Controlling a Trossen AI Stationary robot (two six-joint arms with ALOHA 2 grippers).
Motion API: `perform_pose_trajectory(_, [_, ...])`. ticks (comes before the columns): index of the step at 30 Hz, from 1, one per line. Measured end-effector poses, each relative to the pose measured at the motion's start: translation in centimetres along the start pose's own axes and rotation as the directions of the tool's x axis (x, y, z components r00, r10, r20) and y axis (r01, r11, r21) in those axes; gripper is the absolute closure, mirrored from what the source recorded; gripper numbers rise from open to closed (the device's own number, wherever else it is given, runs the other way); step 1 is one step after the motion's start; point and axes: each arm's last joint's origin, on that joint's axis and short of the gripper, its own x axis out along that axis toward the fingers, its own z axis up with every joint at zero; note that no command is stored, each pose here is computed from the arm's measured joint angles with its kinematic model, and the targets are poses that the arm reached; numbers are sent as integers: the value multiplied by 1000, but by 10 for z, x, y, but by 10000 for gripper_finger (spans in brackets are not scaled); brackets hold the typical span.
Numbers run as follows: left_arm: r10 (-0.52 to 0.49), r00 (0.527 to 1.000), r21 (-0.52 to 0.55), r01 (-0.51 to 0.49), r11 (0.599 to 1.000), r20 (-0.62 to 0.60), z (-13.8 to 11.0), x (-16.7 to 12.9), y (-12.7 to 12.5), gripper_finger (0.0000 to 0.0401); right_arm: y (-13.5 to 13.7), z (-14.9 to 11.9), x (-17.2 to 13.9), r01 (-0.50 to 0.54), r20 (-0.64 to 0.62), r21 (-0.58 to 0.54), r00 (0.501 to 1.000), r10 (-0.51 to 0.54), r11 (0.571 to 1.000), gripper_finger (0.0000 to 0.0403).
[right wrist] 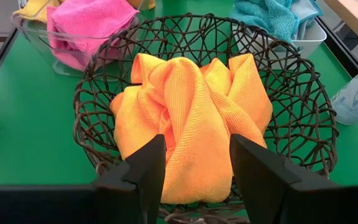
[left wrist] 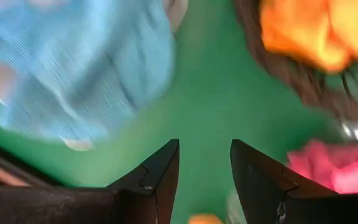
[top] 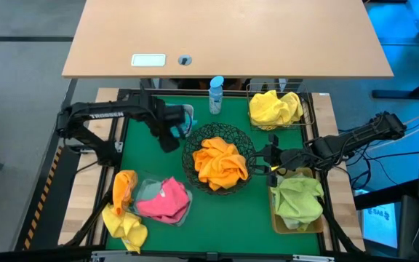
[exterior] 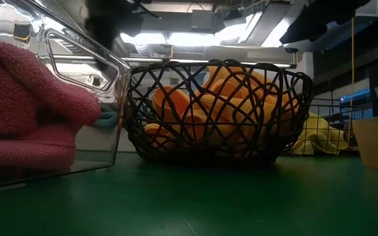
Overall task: Sort microfiber towel by color & place in baskets
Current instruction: Put the orange microfiber towel into the circle wire basket
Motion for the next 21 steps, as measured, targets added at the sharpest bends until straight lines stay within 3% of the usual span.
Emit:
perform_pose_trajectory(5, [-14, 989, -20, 12, 1000, -145, -27, -3, -25, 262, 0, -1, 0, 2, -8, -3, 1000, -2, 1000, 226])
perform_pose_trajectory(8, [21, 974, -57, -34, 998, -225, -45, -6, -38, 262, 0, -1, 0, 2, -8, -3, 1000, -2, 1000, 226])
perform_pose_trajectory(16, [61, 970, -144, -98, 985, -237, -78, -4, -70, 262, 0, -1, 0, -14, -11, -3, 1000, 14, 1000, 226])
perform_pose_trajectory(21, [105, 953, -113, -142, 983, -283, -103, 7, -83, 262, 2, -1, 0, -57, -21, -2, 998, 57, 998, 226])
